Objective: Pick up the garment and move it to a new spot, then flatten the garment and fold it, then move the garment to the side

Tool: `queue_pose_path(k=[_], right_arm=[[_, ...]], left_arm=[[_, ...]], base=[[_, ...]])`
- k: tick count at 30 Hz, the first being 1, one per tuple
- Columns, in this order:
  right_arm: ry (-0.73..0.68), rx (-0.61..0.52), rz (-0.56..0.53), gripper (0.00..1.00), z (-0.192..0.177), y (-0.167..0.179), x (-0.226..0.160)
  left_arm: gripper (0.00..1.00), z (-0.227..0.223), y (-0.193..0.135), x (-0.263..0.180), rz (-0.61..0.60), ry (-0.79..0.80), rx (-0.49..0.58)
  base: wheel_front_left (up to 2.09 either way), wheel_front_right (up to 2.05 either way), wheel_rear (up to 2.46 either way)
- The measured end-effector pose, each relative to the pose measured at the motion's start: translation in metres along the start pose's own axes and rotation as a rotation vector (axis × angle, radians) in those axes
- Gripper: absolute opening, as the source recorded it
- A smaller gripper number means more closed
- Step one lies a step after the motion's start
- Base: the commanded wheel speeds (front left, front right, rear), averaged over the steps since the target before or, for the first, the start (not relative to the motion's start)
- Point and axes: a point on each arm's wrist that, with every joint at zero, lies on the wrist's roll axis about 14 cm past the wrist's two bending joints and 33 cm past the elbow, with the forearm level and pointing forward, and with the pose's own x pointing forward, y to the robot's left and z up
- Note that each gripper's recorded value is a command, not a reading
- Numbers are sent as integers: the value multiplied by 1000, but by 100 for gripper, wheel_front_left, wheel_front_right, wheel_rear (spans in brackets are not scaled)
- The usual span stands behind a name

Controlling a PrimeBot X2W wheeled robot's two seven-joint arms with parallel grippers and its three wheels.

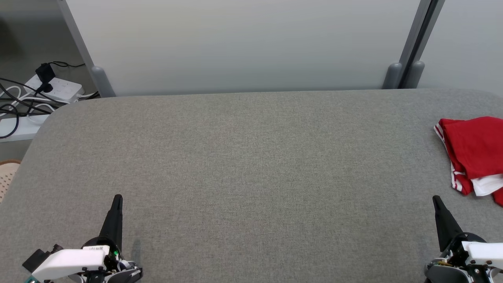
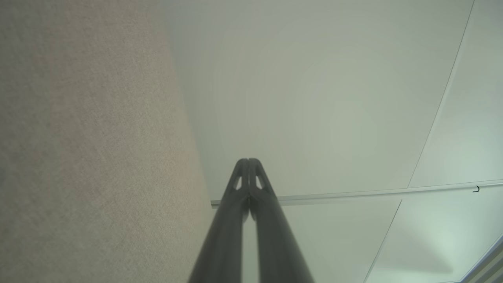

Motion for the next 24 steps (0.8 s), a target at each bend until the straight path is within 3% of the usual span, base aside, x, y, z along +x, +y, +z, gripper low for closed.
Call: queue_pose_path(k=[24], right_arm=[[6,0,0,0,-1,0,0]], left_arm=[[0,0,0,0,0,0,0]], base=[[0,0,0]])
